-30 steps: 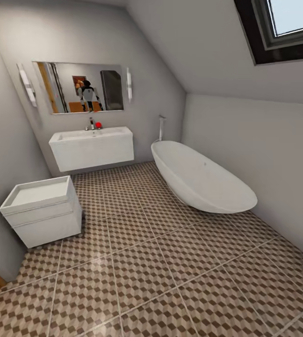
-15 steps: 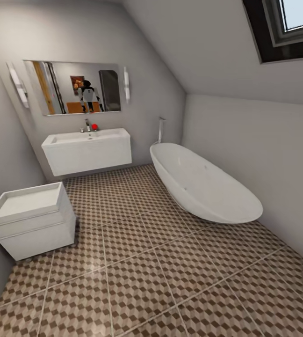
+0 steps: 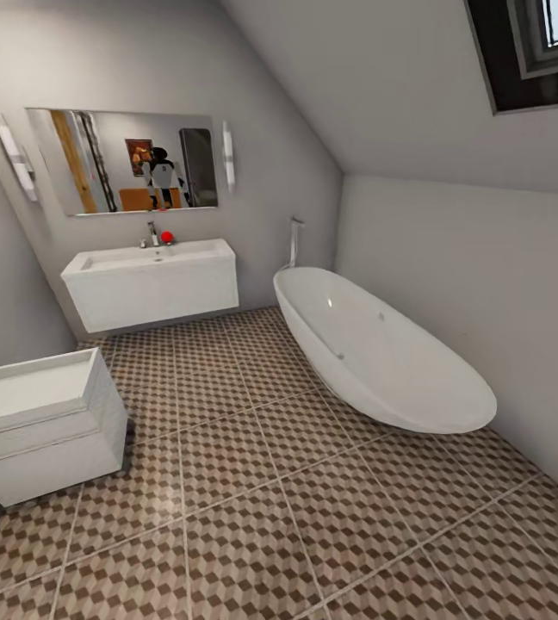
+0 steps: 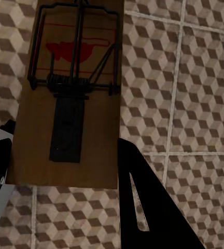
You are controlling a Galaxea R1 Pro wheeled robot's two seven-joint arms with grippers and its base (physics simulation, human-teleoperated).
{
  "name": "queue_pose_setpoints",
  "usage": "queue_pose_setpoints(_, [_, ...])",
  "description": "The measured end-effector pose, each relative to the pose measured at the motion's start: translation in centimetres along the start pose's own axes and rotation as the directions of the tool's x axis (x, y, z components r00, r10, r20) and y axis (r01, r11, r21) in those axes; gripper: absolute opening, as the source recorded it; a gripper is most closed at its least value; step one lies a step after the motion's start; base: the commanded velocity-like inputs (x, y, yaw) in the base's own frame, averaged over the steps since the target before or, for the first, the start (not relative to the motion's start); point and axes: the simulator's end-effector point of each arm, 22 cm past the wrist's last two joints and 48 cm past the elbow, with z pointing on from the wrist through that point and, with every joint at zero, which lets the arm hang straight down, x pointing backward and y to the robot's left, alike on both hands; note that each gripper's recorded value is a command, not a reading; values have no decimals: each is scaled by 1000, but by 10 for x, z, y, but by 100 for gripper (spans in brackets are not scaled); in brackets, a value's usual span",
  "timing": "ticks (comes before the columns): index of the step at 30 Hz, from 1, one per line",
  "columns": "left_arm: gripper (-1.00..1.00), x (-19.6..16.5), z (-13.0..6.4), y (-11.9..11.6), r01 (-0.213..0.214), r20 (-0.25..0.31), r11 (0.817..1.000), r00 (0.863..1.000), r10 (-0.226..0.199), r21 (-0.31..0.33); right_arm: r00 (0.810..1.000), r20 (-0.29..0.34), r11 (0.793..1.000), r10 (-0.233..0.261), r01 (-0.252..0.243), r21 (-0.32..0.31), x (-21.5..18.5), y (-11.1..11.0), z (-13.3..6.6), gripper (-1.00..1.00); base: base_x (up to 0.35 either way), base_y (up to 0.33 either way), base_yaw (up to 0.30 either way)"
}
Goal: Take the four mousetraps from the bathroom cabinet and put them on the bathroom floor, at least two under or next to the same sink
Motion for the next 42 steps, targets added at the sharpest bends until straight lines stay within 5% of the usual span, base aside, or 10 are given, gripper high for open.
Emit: queue_pose_setpoints(42, [-100, 0, 0, 0, -1, 1, 1000, 1000, 1, 0, 1000, 3, 1000, 3, -3, -5, -1, 2, 0, -100, 334, 0, 19])
